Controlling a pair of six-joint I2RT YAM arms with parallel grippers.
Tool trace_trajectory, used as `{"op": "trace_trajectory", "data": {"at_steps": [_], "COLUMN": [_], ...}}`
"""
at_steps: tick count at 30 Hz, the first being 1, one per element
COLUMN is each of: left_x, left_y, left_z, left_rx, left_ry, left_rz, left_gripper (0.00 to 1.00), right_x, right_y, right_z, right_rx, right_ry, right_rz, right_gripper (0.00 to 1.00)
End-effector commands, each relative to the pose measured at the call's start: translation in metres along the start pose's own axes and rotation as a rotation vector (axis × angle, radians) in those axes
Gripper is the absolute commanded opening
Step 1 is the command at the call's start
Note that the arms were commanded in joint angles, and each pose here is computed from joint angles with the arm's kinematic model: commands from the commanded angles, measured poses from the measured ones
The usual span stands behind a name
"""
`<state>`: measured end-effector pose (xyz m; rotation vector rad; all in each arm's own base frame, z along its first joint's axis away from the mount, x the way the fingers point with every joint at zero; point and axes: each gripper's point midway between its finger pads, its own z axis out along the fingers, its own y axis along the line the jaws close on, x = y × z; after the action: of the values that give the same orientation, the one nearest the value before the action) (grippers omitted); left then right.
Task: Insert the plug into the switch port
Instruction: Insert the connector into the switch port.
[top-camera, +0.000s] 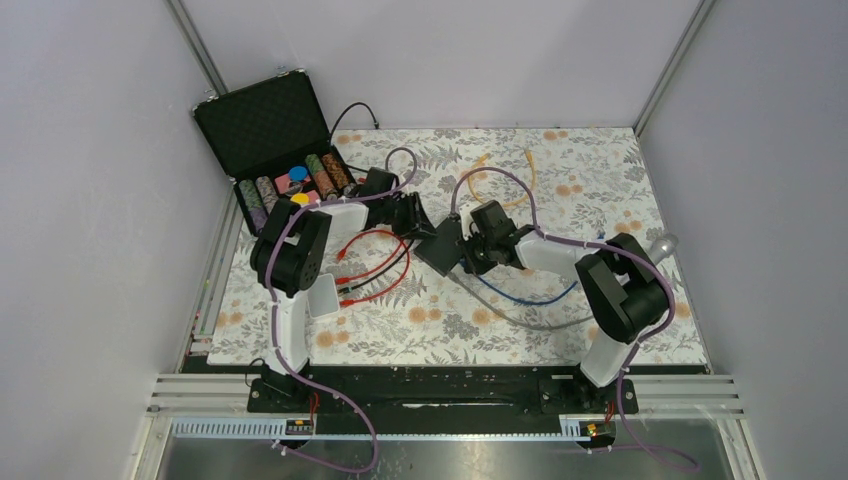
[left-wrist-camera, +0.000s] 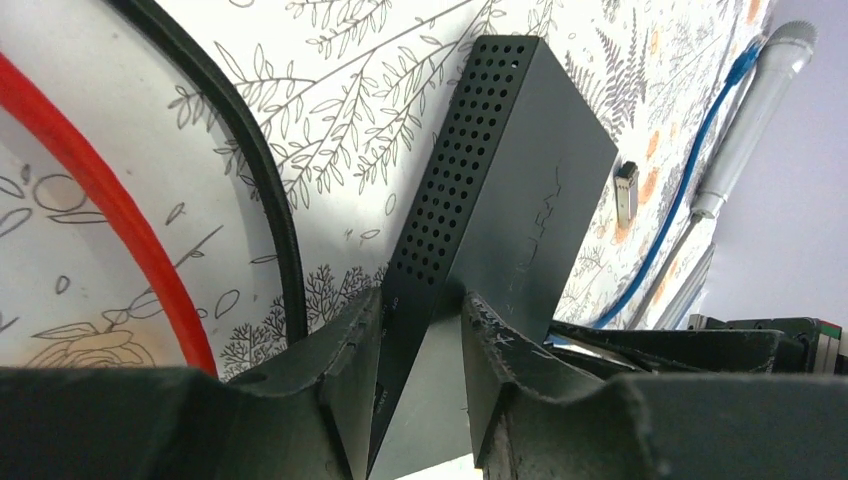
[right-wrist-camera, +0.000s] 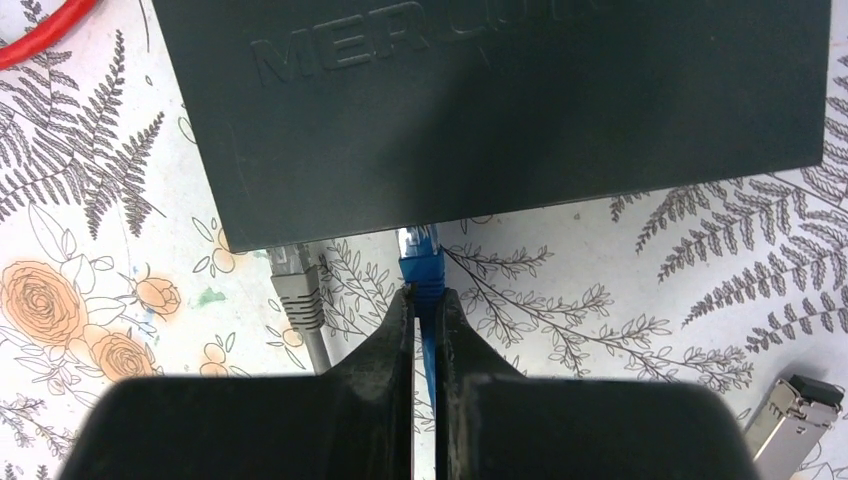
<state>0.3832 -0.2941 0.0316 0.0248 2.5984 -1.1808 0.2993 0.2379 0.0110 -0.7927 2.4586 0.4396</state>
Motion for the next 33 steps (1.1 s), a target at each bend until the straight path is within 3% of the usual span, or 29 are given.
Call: {"op": "trace_trajectory", "data": {"at_steps": [1, 4, 10, 17, 21, 28, 33], "left_x": [0.097, 0.128, 0.155, 0.176, 0.103, -0.05, -0.092], "left_y": [-0.034, -0.025, -0.027, -0.03, -0.023, -0.022, -0.055], "left_z": [0.018, 0.018, 0.007, 0.001, -0.022, -0.078, -0.124], "left_rx": [0.1, 0.08, 0.07, 0.055, -0.016, -0.121, -0.07], "left_ry": [0.26, 0.324, 0.301, 0.287, 0.12, -0.11, -0.202], "left_rz": [-0.065, -0.082, -0.097, -0.101, -0.02, 0.006, 0.072], "left_gripper": [0.32, 0.31, 0.29, 0.26, 0.38, 0.53, 0.61], "right_x": [-0.073, -0.089, -0.117, -0.111, -0.093, -0.037, -0.051], "right_y": [0.016, 0.009, 0.005, 0.013, 0.013, -0.003, -0.029], "right_z": [0.023, 0.022, 0.024, 0.038, 0.031, 0.005, -0.045], "right_rx": [-0.082, -0.032, 0.006, -0.024, -0.034, 0.06, 0.125], "right_ry": [-0.218, -0.219, -0.248, -0.246, -0.204, -0.064, -0.187], "right_rz": [-0.059, -0.04, 0.078, 0.068, 0.028, 0.09, 0.272], "right_gripper": [0.0, 0.0, 0.0, 0.0, 0.02, 0.44, 0.45]}}
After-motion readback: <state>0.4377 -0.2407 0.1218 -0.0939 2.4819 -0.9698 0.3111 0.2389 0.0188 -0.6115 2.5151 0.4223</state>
